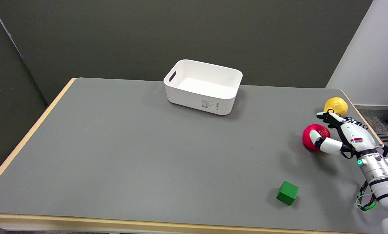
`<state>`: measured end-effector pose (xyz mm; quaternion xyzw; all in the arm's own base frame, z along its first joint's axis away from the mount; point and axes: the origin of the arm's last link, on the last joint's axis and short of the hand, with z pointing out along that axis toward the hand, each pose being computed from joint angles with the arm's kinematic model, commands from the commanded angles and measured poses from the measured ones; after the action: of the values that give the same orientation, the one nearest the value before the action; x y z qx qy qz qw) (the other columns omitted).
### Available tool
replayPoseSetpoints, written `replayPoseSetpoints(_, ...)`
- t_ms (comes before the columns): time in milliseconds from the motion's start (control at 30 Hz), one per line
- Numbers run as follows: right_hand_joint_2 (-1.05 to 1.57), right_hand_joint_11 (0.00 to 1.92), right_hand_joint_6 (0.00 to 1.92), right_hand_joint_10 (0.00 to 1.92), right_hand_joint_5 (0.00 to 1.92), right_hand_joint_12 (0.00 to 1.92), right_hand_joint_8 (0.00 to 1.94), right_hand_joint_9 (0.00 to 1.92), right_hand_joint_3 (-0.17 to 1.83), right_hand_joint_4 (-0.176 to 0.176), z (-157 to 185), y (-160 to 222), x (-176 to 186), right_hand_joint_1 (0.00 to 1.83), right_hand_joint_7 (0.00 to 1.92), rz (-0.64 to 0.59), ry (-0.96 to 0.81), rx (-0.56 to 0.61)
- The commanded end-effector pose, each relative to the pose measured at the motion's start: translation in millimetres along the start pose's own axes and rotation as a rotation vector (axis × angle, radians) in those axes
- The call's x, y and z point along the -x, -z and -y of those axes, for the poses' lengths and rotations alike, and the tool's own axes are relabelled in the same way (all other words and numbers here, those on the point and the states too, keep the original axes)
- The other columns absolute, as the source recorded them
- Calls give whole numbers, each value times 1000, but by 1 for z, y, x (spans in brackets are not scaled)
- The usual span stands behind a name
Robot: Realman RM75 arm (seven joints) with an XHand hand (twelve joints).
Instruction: Pick up the red apple.
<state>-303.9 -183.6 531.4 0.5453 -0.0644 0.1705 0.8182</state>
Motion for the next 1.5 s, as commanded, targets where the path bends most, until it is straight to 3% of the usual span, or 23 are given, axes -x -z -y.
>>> replayPoseSetpoints(33, 633, 204, 572, 860, 281, 1322, 446, 390, 934, 124, 4, -5, 13, 288, 413, 35, -16, 5)
replayPoseSetpoints(400, 632, 211, 574, 870, 282, 1330, 450, 396, 935, 124, 5, -2, 23, 318, 416, 63, -21, 10)
replayPoseSetpoints(567, 651, 244, 601, 902, 294, 1357, 469, 420, 950, 127, 8, -3, 24, 517, 430, 61, -21, 1)
replayPoseSetpoints(700, 741, 297, 850, 1034, 356, 1392, 553, 507, 942, 152, 10, -5, 24, 871, 499, 57, -13, -10)
replayPoseSetpoints(833, 840, 335, 1076, 1199, 374, 1405, 839, 629, 898, 170, 15, -9, 24, 937, 625, 53, 7, -34)
replayPoseSetpoints(867, 959, 345, 1265, 1240, 400, 1418, 1023, 665, 701, 112, 17, -10, 23, 985, 662, 50, 10, -42)
replayPoseSetpoints(900, 1152, 354, 1550, 1264, 442, 1435, 1286, 694, 353, 3, 18, -12, 22, 1059, 706, 42, 16, -51)
replayPoseSetpoints(933, 1256, 362, 1687, 1317, 486, 1441, 1450, 724, 158, -75, 19, -13, 21, 1110, 721, 38, 18, -56)
replayPoseSetpoints(967, 1235, 376, 1590, 1470, 566, 1427, 1507, 781, 169, -139, 22, -14, 20, 1143, 684, 31, 27, -70)
replayPoseSetpoints(1000, 1221, 385, 1536, 1570, 612, 1419, 1542, 815, 178, -176, 24, -16, 18, 1163, 662, 23, 35, -84)
replayPoseSetpoints(1133, 1234, 467, 1638, 1877, 549, 1406, 1660, 790, 246, -176, 39, -25, 8, 1133, 602, -23, 60, -156)
replayPoseSetpoints(1500, 1235, 495, 1750, 1921, 479, 1625, 1789, 764, 351, -176, 138, -67, -67, 1095, 541, -351, 133, -539)
